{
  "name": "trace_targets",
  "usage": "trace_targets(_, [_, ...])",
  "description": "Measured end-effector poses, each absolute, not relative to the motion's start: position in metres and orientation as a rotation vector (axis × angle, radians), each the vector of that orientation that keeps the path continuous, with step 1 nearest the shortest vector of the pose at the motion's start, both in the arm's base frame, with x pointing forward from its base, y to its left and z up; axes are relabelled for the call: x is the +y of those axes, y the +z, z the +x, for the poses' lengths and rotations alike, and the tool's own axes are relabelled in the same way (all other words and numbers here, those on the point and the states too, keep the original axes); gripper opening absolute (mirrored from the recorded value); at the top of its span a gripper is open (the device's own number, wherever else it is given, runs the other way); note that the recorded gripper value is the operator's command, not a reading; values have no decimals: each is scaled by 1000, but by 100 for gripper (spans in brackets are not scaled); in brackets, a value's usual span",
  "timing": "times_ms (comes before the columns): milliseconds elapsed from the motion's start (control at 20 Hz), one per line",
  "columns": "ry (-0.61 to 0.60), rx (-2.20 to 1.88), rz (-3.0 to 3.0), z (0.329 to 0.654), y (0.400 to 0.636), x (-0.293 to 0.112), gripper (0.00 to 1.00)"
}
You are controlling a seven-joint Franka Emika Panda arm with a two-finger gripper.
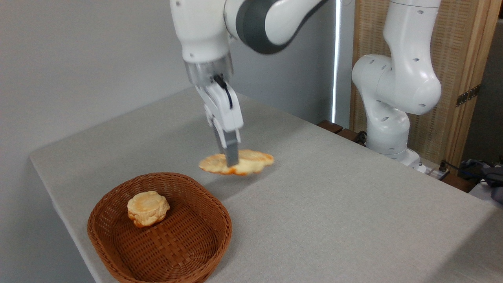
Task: Put bread into the basket
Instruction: 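Lift the gripped roll and carry it toward the wicker basket, then lower the roll into the basket beside the round bun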
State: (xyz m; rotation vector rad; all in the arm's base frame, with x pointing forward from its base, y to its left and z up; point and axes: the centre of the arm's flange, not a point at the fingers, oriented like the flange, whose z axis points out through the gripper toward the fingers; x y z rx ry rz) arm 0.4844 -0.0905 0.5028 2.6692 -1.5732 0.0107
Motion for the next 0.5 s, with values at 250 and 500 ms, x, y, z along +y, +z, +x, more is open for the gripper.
trace_targets(250, [347, -1585, 2724, 510, 540, -92, 28])
trace_targets(500, [620, -1560, 2765, 535, 547, -85, 30])
